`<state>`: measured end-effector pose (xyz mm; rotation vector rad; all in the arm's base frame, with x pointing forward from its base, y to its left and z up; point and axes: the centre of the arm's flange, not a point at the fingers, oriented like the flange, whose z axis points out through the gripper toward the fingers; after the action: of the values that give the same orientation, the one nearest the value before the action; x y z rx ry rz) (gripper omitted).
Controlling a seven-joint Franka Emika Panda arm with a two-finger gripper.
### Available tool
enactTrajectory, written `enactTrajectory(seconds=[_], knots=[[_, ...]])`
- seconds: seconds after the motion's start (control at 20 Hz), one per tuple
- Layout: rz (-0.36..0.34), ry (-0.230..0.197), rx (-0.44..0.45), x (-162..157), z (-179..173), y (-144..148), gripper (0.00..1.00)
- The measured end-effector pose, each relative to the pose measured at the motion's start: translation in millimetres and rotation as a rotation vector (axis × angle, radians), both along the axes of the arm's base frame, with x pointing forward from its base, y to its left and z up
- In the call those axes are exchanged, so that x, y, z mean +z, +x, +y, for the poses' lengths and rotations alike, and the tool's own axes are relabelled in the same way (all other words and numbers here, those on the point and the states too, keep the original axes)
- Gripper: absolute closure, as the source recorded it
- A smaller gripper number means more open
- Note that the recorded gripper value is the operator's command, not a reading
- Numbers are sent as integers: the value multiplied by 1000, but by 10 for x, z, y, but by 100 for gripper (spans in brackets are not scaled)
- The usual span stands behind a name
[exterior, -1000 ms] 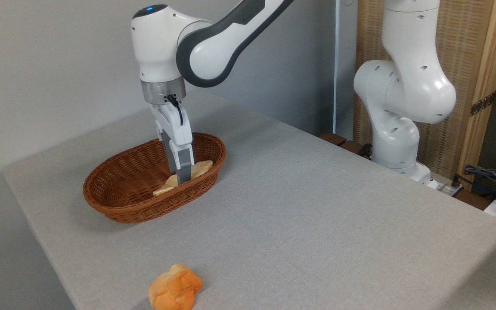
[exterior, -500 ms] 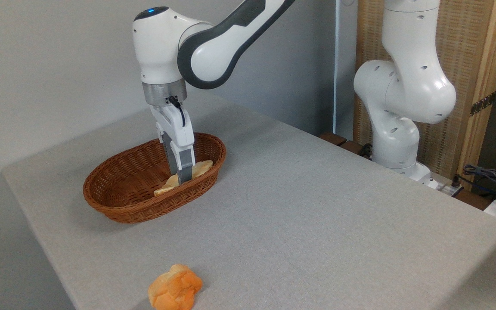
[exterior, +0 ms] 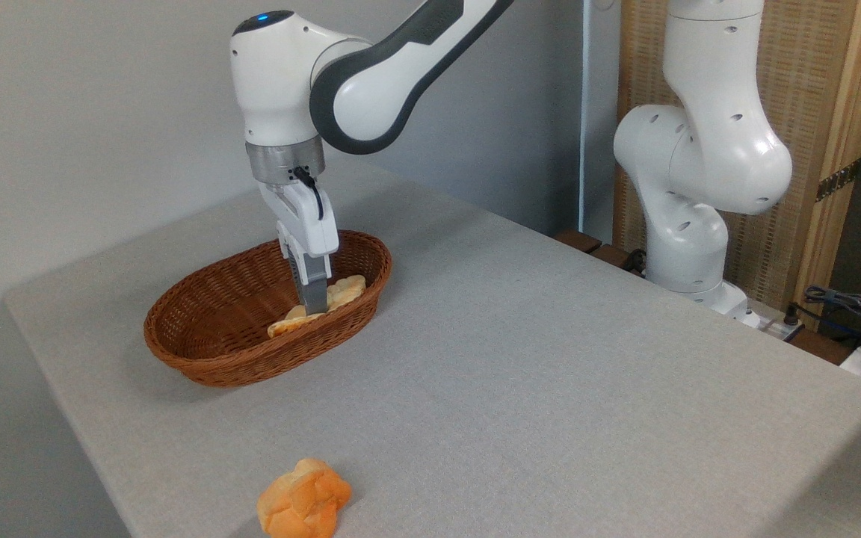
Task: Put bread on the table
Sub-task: 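Close the gripper on the bread roll inside the basket, then lift the bread roll out of the basket and move it beside the basket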
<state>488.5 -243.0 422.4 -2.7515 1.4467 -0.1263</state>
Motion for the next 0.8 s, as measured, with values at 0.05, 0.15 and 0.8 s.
enactTrajectory(seconds=[0.05, 0.15, 0.8], knots=[[-1, 0, 2, 23, 2, 8, 100], [4, -12, 15, 121, -4, 40, 100], [105, -69, 122, 1008, 709, 390, 96]])
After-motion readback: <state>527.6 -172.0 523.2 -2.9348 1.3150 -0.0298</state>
